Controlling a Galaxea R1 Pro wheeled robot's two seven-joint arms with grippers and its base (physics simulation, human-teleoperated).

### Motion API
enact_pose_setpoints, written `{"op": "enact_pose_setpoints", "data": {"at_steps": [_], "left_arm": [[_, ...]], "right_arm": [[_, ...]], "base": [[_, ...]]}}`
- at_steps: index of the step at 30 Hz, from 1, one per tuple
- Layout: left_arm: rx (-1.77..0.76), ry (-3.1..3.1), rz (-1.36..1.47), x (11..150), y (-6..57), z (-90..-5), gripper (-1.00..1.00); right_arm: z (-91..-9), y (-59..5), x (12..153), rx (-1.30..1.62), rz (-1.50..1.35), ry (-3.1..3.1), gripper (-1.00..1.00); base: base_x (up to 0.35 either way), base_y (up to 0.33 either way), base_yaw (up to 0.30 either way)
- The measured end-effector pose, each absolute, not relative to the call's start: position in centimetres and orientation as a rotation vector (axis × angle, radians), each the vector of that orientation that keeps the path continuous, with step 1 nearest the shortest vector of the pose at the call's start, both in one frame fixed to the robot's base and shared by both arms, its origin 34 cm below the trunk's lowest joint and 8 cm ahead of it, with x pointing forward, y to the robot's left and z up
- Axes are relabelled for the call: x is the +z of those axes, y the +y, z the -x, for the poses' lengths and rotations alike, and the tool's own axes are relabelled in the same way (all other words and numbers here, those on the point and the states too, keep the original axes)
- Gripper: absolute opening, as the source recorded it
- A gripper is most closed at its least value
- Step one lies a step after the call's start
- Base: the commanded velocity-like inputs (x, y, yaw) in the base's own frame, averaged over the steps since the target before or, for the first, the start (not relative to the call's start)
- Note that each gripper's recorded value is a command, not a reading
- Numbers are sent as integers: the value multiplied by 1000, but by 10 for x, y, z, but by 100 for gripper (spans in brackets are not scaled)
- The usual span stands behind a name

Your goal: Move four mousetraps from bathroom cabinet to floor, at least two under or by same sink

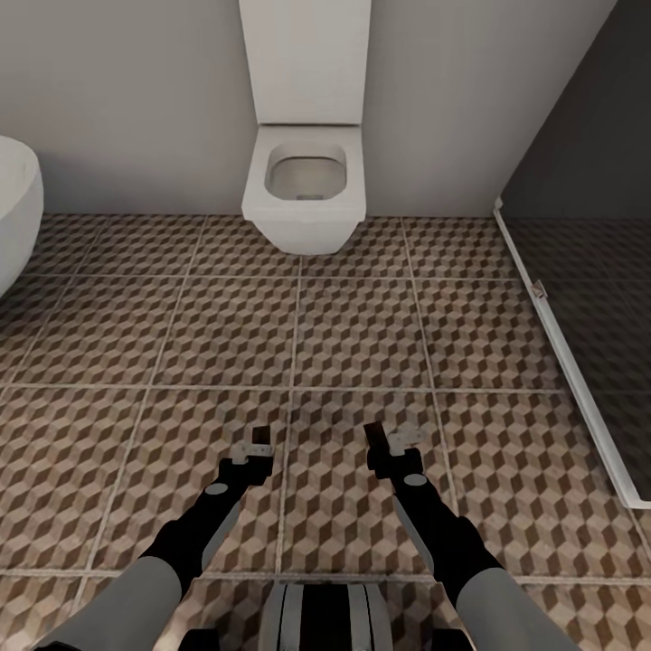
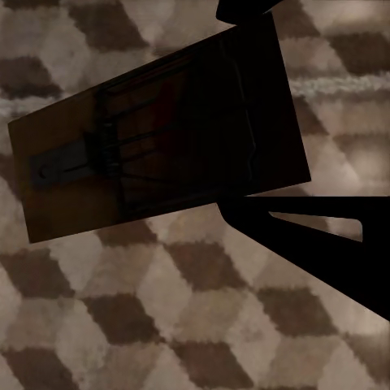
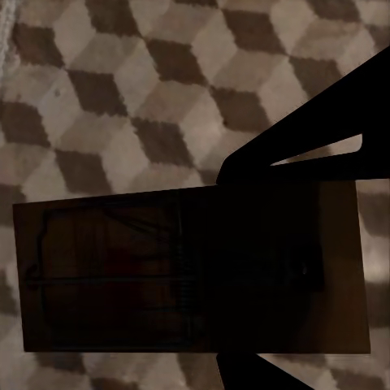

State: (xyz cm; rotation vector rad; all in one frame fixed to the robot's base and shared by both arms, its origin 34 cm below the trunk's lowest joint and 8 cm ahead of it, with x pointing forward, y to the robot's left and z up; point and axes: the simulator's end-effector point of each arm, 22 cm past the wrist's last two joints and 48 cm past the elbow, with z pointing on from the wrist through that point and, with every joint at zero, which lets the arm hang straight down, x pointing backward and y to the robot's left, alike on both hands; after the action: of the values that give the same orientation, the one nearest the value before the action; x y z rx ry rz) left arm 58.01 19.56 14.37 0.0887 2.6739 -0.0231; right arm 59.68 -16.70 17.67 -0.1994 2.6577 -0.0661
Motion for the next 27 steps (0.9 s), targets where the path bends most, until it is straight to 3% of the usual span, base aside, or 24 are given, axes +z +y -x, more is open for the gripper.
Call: {"op": "enact_pose_setpoints", "data": {"at_steps": [19,27], "left_arm": [[-28,2613,-84,158,196,-605,-100],[-28,2613,-85,159,196,-605,-100]], "right_arm": [[-602,-162,180,-54,198,2625,-100],[-602,-162,180,-54,198,2625,-100]], "base": [[3,0,0],[196,9,0]]}}
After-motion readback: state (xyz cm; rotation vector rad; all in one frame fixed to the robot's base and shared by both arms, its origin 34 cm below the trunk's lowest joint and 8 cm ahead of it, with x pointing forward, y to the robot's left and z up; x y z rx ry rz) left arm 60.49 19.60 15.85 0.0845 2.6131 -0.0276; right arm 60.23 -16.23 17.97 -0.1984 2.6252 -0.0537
